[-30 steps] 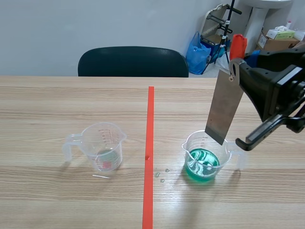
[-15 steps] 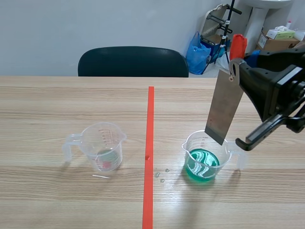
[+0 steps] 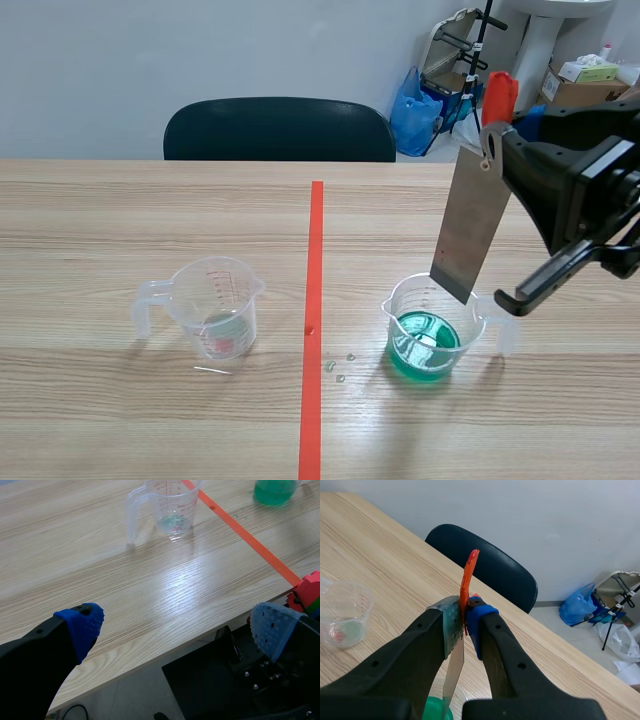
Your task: Do the redox reaction experiment
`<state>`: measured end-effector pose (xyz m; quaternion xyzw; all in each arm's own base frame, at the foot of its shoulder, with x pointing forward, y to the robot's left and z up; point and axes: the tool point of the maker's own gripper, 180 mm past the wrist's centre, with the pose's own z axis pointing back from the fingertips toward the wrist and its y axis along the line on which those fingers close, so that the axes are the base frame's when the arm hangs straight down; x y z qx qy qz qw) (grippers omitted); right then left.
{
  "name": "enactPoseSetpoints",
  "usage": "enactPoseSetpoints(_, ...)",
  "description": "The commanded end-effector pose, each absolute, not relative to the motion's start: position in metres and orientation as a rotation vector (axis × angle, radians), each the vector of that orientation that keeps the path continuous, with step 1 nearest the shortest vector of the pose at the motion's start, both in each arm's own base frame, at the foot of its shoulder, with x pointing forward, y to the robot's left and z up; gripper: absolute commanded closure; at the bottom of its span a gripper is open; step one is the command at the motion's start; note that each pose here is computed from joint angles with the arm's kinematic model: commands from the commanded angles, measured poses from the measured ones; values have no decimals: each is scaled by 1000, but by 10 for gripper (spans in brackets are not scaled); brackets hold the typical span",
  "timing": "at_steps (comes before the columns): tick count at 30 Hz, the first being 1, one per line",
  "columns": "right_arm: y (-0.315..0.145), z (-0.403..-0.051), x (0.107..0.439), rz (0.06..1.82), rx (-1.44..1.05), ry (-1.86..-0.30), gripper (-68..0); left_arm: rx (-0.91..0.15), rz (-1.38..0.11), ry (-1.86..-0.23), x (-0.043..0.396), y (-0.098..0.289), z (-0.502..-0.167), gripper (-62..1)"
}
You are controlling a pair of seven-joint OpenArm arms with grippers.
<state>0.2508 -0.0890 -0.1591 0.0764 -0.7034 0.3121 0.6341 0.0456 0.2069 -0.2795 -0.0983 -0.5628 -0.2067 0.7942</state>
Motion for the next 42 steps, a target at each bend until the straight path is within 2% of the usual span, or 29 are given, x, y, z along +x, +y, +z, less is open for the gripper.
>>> enactPoseSetpoints(1,-87,-145,252,722,176,-1654,-13,-214,-434,-1238,48,206,-274,-623)
enactPoseSetpoints(36,-87,-145,252,723,175,-1654,-13,-214,-434,-1239,48,206,-274,-623)
enactPoseSetpoints(40,-87,-145,252,723,175,-1654,-13,-205,-397,-1258,51,211,-271,-623)
enactPoseSetpoints(42,-87,-145,252,723,175,-1654,-13,-204,-392,-1263,52,211,-270,-568)
